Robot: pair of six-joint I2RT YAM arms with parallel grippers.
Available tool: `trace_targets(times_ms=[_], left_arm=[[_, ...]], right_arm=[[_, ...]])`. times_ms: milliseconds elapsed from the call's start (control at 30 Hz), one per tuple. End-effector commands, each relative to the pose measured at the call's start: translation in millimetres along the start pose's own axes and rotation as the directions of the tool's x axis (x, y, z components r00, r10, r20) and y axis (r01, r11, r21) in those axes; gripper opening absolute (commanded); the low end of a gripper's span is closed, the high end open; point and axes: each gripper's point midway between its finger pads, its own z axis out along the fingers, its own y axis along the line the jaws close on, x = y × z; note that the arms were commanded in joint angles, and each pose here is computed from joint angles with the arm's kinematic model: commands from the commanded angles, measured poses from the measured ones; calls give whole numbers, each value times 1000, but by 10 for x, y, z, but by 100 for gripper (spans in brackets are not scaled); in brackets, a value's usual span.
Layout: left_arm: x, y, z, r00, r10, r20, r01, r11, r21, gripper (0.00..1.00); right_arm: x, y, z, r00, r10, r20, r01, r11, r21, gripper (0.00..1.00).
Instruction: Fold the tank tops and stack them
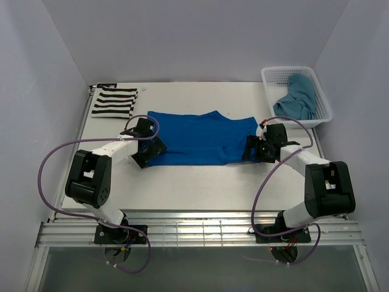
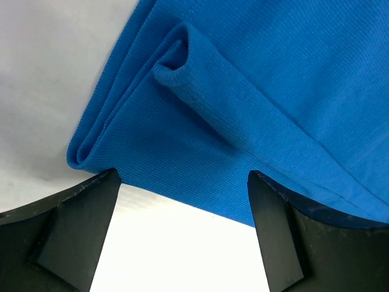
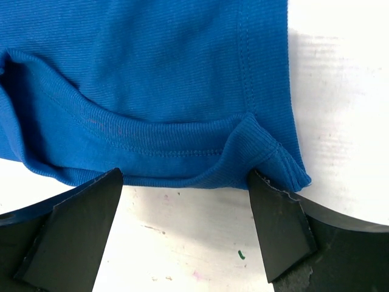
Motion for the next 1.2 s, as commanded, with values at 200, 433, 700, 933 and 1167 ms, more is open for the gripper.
trace_targets(times_ms=[200,433,700,933,1167], left_arm=[[457,503,-111,994,5,-111,-13,997,-73,98],[464,480,-336,997,22,-77,-22,1000,-8,98],[-231,-86,-878,993,25,119,-35,996,82,98],[-907,-461,-1124,958,38,284,-67,994,91,98],[-1521,-855,-844,942,102,319,-144,983,111,98]], right_arm=[[978,-133,-202,970,120,-211,-112,992,50,90],[942,-4,-352,979,122,-162,-125,992,-11,90],[138,182,-803,1000,15,23,-15,999,-30,90],[-725,541,-1117,974,-81,211,98,993,-72,90],[-1452,1148,-848,945,-206,256,231,970,-72,90]])
